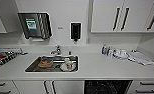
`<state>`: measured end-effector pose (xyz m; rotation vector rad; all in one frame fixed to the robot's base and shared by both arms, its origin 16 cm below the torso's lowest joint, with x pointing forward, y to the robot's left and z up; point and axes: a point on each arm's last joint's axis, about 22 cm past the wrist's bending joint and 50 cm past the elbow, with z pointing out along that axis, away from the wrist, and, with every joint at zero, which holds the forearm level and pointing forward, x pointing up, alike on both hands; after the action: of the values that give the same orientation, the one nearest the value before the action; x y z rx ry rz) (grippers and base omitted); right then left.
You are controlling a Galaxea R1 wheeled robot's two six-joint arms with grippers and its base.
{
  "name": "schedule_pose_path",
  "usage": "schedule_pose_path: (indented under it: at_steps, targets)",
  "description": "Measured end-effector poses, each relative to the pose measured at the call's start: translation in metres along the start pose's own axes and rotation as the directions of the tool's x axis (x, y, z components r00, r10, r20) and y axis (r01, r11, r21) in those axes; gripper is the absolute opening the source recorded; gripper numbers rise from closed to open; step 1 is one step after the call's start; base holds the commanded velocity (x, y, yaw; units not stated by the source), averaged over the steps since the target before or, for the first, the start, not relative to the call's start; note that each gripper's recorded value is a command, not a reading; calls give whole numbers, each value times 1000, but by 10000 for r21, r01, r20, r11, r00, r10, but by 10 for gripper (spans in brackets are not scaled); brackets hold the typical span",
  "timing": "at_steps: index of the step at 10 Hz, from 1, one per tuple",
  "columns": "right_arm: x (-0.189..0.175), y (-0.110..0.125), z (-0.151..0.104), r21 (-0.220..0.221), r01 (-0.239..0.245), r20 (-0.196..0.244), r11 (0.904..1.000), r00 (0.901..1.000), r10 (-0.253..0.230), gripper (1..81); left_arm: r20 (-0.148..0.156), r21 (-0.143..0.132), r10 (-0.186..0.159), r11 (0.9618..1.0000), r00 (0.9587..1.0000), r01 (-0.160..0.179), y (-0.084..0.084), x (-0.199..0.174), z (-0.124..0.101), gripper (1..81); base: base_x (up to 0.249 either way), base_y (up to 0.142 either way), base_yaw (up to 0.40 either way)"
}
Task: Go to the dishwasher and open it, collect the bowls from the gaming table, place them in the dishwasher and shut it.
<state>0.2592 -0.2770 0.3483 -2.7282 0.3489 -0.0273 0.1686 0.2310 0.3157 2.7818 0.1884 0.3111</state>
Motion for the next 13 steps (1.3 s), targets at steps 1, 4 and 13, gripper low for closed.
schedule_pose_path:
  at_steps: [1,4,13]
  targets:
    - [-13,-4,9,-51,117,119,9999,9999,-116,811,-55,48,21,10000,10000,-21,-4,2,-1,811,-73,0,0]
    - [-43,-9,26,-203,438,435,9988,9981,-428,811,128,78,-22,10000,9999,21,-5,-10,-2,811,-73,0,0]
    - [-71,-14,53,-868,1445,286,9857,9894,-1426,811,8,31,11,10000,10000,-11,-1,-3,0,811,-16,0,0]
